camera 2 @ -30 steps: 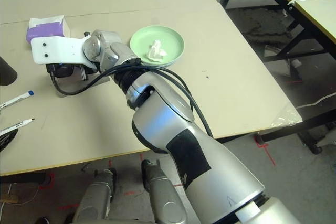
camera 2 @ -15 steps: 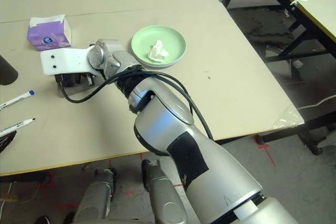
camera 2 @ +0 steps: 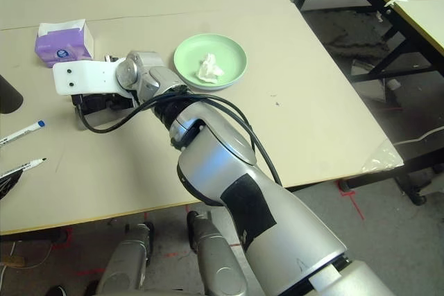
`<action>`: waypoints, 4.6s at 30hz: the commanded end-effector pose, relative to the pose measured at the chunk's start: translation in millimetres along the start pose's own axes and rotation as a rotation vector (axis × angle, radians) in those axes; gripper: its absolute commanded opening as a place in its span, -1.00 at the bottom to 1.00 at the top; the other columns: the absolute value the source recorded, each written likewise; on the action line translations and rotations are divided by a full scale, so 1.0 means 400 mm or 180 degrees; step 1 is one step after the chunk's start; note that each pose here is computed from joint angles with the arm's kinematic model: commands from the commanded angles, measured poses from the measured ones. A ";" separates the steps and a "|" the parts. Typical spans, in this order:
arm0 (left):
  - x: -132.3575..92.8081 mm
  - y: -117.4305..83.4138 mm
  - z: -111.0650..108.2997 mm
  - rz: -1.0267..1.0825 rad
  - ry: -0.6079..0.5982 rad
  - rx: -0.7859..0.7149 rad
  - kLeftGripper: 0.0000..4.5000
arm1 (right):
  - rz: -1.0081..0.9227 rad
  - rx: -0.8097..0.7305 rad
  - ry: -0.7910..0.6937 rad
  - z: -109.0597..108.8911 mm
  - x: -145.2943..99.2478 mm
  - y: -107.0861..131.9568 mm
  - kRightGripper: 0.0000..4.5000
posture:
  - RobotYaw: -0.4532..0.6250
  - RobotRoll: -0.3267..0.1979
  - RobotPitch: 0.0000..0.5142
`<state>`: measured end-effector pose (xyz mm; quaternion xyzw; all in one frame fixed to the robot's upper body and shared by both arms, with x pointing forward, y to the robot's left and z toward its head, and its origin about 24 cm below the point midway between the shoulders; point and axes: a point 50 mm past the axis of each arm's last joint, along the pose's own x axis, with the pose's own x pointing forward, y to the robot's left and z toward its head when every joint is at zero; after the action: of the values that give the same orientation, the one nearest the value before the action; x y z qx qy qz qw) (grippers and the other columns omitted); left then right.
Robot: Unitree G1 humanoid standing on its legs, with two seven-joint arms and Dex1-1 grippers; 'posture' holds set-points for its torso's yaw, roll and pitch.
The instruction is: Organize and tidy the items on the table.
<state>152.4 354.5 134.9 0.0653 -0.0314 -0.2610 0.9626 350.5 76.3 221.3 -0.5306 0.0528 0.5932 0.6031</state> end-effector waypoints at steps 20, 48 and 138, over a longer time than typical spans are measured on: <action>0.151 0.040 0.017 0.0343 -0.0139 0.0045 1.00 | -0.1382 0.1974 -0.1265 -0.306 -0.403 0.147 0.98 | -0.38 0.25 0.01; 0.320 0.118 0.030 0.1234 -0.0108 0.0049 -0.98 | -0.1454 0.2262 -0.2100 -0.372 -0.347 0.487 1.00 | -0.47 0.25 0.02; 0.126 0.033 0.377 -0.1588 0.3349 0.1042 0.99 | -0.1098 0.1798 -0.2413 -0.355 -0.268 0.406 1.00 | -0.19 0.25 0.11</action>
<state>189.0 326.8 286.3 0.3227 0.4188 -0.4021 0.7476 276.5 -140.7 140.3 -0.0976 -0.1012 0.5927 0.7930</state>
